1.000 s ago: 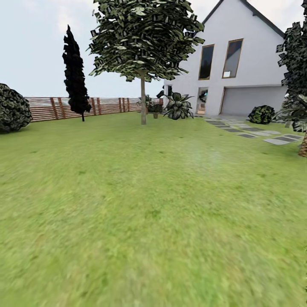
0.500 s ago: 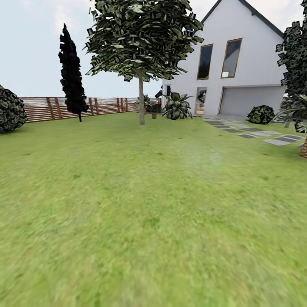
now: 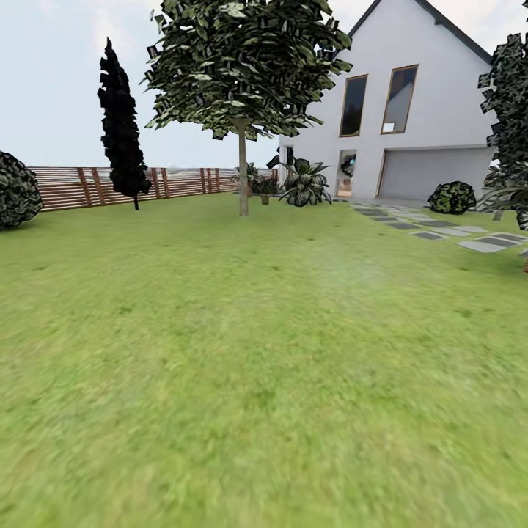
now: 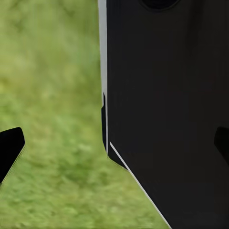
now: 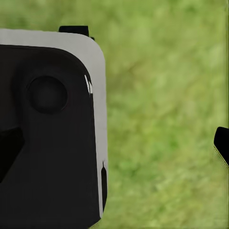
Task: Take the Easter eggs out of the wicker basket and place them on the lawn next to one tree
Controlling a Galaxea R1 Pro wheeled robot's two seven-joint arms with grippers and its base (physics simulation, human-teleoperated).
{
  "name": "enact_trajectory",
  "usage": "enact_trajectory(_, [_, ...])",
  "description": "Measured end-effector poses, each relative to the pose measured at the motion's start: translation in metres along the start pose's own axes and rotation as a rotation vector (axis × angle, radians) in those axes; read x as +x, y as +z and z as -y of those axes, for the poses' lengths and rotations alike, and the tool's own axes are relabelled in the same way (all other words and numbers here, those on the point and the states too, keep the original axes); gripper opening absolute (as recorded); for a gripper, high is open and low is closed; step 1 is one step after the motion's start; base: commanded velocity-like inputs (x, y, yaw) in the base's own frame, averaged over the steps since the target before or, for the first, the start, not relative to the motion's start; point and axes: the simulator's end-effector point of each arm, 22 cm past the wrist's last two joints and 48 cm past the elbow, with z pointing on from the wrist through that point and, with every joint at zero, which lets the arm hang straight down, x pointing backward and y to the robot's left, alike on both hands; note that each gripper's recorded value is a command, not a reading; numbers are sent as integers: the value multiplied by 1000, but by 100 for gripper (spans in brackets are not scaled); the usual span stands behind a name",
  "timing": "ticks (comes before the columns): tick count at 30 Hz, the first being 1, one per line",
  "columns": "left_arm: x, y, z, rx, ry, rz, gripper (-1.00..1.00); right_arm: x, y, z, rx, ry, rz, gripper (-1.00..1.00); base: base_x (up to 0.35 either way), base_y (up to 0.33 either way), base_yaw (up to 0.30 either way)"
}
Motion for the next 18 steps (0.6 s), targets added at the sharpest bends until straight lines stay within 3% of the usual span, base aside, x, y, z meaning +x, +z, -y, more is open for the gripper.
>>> enact_trajectory(11, [0,0,0,0,1,0,100,0,0,0,0,0,0,100,341,-5,0])
enact_trajectory(18, [0,0,0,-1,4,-1,100,0,0,0,0,0,0,100,339,-93,0])
